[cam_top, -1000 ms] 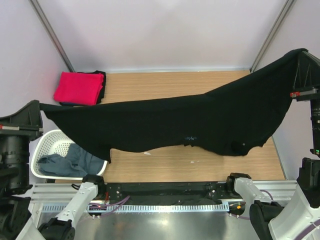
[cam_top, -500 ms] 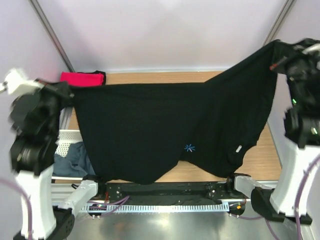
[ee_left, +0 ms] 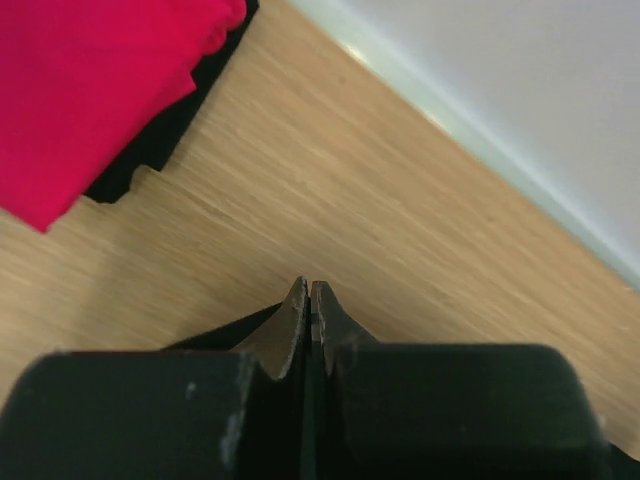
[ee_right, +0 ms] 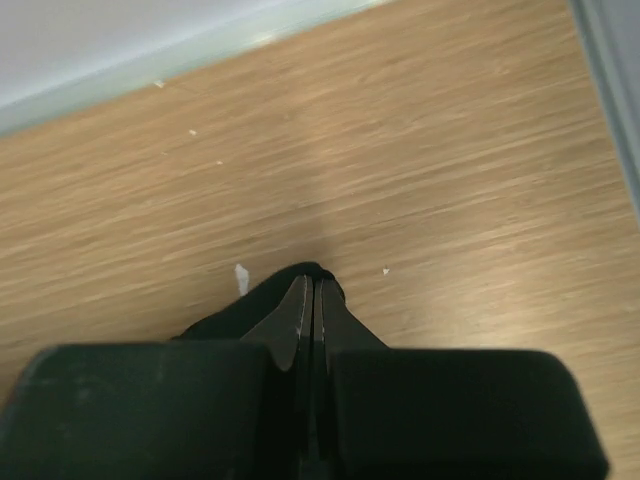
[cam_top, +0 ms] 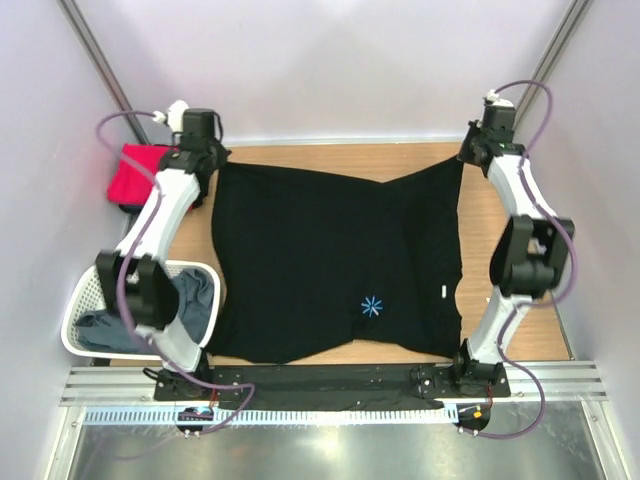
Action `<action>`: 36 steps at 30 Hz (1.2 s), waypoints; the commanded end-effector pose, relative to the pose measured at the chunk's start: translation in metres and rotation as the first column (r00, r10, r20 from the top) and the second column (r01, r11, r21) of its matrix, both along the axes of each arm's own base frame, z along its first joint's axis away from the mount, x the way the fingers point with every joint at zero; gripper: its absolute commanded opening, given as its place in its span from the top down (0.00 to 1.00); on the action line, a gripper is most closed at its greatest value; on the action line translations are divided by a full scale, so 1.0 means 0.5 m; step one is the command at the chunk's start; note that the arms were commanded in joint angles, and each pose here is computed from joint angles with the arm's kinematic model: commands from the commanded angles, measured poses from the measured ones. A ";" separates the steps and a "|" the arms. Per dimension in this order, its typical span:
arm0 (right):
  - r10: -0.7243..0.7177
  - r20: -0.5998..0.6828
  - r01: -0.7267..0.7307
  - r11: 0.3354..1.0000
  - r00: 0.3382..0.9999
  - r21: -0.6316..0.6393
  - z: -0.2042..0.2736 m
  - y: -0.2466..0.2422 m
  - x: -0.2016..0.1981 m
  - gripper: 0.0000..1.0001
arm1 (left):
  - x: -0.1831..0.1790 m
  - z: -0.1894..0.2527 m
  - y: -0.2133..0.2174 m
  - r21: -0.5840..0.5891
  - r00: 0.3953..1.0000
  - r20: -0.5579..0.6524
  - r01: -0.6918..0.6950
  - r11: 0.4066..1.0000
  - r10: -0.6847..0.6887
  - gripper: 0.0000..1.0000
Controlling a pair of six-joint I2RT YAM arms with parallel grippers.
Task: Fold and stack the t-shirts
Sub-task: Flatten the tshirt out
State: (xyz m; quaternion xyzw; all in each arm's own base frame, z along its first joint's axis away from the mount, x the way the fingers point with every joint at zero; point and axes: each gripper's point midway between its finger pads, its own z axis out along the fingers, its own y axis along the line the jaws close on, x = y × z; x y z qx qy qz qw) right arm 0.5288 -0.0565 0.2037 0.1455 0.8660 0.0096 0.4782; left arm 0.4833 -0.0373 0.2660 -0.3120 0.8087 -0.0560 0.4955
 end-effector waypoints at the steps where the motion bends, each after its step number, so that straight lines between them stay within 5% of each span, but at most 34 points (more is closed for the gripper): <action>1: 0.006 0.155 0.004 0.998 0.988 -0.062 0.107 -0.023 0.106 0.99 | 0.088 -0.006 -0.022 -0.036 0.999 0.050 0.013 0.999 -0.011 1.00; 6: 0.009 0.303 0.020 0.996 0.953 -0.092 0.223 -0.033 0.156 0.99 | 0.173 -0.011 -0.039 0.014 0.996 0.045 0.071 0.997 -0.071 1.00; 12: 0.050 0.490 0.014 0.992 0.870 -0.126 0.429 -0.023 0.129 0.99 | 0.147 0.064 -0.065 0.012 0.982 0.097 0.163 0.987 -0.163 1.00; 20: 0.146 0.616 -0.035 0.981 0.774 -0.189 0.633 0.018 -0.026 0.99 | -0.058 0.285 -0.067 0.098 0.923 0.292 0.231 0.968 -0.250 1.00; 28: 0.163 0.777 0.059 0.967 0.608 -0.249 0.859 0.045 -0.377 0.99 | -0.260 0.397 -0.053 0.086 0.851 0.442 0.274 0.958 -0.283 1.00; 36: 0.144 0.810 0.112 0.962 0.568 -0.250 0.920 0.048 -0.530 0.99 | -0.446 0.518 -0.025 0.095 0.766 0.578 0.279 0.955 -0.281 1.00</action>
